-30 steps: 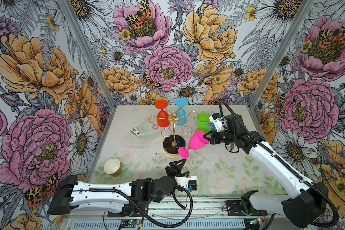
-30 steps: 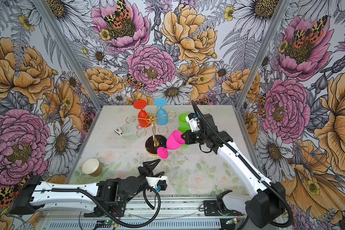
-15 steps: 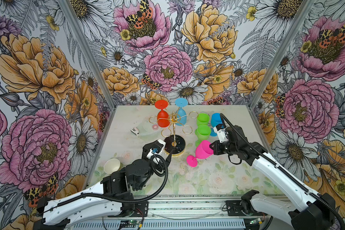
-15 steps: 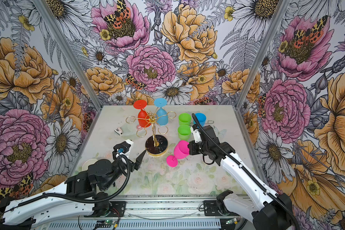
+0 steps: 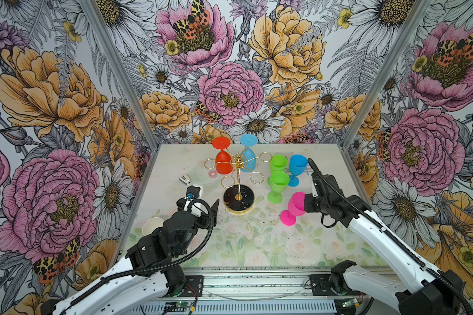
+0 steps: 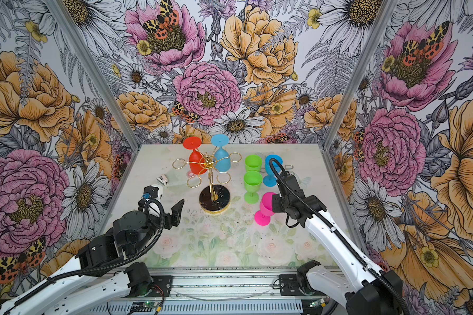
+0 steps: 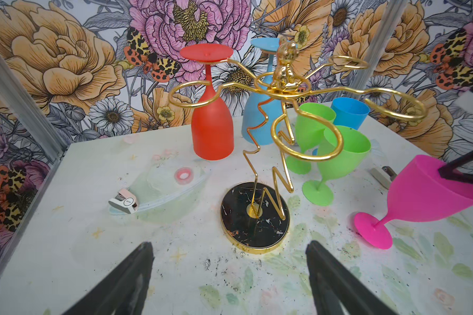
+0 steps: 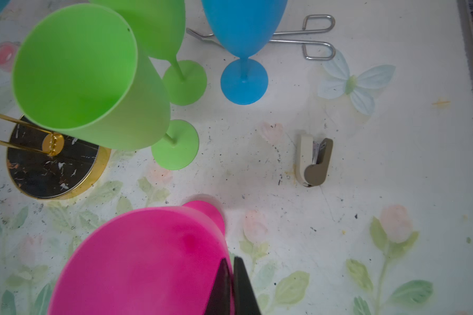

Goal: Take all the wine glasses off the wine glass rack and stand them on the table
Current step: 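Set the magenta glass upright by the lime-green glasses with the right while the left withdraws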

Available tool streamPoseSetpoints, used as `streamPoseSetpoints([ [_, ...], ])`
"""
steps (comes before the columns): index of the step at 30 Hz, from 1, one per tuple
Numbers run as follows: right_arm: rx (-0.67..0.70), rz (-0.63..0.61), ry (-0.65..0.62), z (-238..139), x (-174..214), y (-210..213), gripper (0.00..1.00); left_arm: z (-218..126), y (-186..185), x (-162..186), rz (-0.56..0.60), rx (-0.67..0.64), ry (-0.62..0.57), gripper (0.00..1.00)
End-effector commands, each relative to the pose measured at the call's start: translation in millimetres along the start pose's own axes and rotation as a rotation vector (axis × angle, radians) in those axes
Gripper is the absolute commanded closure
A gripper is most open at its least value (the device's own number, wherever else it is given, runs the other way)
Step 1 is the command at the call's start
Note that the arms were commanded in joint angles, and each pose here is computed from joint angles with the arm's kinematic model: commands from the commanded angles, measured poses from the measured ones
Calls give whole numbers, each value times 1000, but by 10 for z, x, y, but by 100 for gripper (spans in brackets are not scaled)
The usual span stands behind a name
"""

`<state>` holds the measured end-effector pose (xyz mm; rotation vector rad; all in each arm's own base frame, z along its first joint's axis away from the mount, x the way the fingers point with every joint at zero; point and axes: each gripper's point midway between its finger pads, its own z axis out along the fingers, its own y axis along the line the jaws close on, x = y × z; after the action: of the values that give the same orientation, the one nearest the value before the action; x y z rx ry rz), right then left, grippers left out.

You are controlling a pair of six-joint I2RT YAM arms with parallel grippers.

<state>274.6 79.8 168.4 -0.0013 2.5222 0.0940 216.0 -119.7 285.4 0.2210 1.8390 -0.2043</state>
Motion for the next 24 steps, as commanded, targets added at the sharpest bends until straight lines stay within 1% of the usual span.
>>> streamPoseSetpoints([
  [1, 94, 14, -68, -80, -277, -178, 100, -40, 91, 55, -41, -19, 43, 11],
  [5, 169, -5, -71, -27, -447, -302, 100, -37, 152, 91, -62, -41, 51, 10],
  [9, 192, -20, -66, 50, -614, -316, 100, -46, 204, 105, -55, -66, 60, 7],
  [15, 156, -34, -61, 222, -847, -206, 100, -28, 210, 117, -59, -71, 68, 5],
  [24, 107, -39, -43, 497, -1058, -49, 100, -37, 243, 107, -63, -82, 61, 5],
])
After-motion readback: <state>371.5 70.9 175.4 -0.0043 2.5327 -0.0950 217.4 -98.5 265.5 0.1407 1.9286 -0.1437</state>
